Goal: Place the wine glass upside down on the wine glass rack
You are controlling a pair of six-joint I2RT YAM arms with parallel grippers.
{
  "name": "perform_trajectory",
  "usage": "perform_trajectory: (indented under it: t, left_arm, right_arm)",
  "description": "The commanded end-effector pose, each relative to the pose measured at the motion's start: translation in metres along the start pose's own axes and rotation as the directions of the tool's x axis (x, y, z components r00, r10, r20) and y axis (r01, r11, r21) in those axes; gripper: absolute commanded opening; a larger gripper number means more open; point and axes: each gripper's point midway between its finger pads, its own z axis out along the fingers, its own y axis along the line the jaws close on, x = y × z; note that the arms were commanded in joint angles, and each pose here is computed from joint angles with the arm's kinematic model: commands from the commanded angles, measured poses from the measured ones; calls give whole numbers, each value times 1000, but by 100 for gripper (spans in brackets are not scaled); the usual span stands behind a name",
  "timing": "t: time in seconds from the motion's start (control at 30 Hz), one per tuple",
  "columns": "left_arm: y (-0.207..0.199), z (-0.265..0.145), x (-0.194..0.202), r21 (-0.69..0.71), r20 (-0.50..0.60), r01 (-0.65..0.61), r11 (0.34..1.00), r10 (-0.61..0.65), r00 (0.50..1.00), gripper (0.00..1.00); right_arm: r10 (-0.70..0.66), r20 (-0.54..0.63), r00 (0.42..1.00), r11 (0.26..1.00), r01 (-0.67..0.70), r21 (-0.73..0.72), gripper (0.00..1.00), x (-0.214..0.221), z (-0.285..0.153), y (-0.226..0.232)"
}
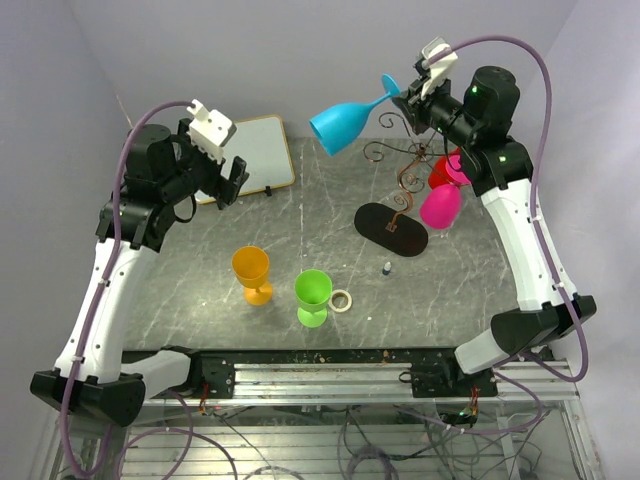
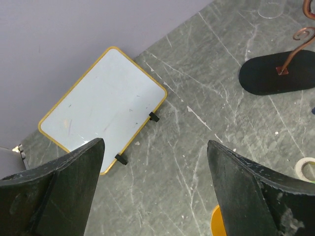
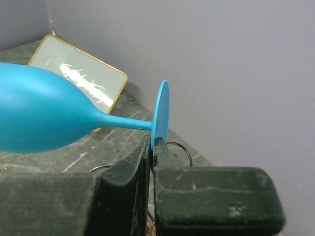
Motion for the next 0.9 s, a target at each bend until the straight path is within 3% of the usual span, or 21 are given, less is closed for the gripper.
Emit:
perform_trajectory:
  t: [0.0, 0.43, 0.87]
  left_arm:
    - [12, -6, -16, -47, 77, 64, 997, -60, 995, 96]
    - [11, -18, -3, -9, 94, 118, 993, -117, 989, 95]
    - [-3, -30, 2, 97, 115, 121, 988, -131, 985, 92]
  right_arm:
    - [-73, 11, 997, 995, 72, 62, 0, -16, -9, -8]
    - [-191, -61, 980, 976, 196, 92, 0, -8, 8, 4]
    - [-373, -217, 902, 907, 404, 121, 0, 26, 30, 34]
